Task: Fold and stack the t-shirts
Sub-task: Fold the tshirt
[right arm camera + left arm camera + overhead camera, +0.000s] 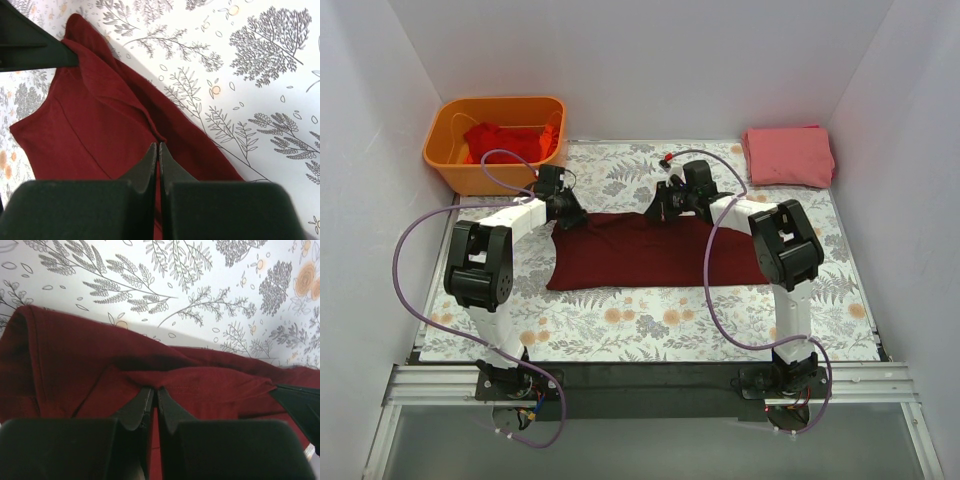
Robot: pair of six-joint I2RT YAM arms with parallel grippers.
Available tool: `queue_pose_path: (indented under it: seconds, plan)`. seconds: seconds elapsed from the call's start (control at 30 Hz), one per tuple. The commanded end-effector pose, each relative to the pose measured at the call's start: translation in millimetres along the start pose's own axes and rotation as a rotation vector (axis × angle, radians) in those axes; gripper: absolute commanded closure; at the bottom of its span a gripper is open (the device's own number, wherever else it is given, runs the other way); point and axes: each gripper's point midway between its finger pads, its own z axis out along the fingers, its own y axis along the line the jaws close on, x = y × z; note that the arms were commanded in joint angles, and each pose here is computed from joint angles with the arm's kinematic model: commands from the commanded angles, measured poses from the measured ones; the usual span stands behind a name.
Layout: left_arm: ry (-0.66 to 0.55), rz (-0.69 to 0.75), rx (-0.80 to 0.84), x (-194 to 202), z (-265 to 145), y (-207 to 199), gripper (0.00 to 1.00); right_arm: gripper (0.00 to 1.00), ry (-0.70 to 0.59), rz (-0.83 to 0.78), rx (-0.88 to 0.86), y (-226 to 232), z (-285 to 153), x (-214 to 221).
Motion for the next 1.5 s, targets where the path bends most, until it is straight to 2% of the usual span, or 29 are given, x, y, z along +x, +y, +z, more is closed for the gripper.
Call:
queue_pose_path:
  seconds: [0.0, 0.1, 0.37, 0.6, 0.93, 1.4, 1.47]
  plan:
    - [0.0, 0.002, 0.074, -10.7, -16.0, -21.2, 0.95, 0.99, -0.073, -0.1, -0.052, 24.3, -17.6, -30.9]
    - [0.007, 0.0, 0.084, -11.3, -23.7, -26.0, 0.91, 0.99, -0.075, -0.128, -0.065, 29.7, -20.3, -32.6]
    - [0.057, -0.027, 0.009, -4.5, -35.1, -9.5, 0.9, 0.99, -0.011, -0.182, -0.075, 36.2, -23.1, -13.5]
    - [0.079, -0.033, -0.014, 1.3, -40.0, 2.0, 1.0, 0.99, 0.051, -0.228, -0.07, 38.6, -20.2, 7.0]
    - [0.055, -0.024, -0.051, -0.2, -55.6, 8.8, 1.0, 0.99, 0.093, -0.302, -0.05, 48.6, -23.1, 21.2]
    - [0.102, -0.039, -0.221, 19.5, -38.6, 53.4, 1.0, 0.99, 0.198, -0.375, -0.062, 58.0, -18.0, 55.0]
    - [0.108, -0.04, -0.238, 21.1, -38.0, 57.2, 1.0, 0.95, 0.208, -0.374, -0.071, 60.1, -17.7, 58.5]
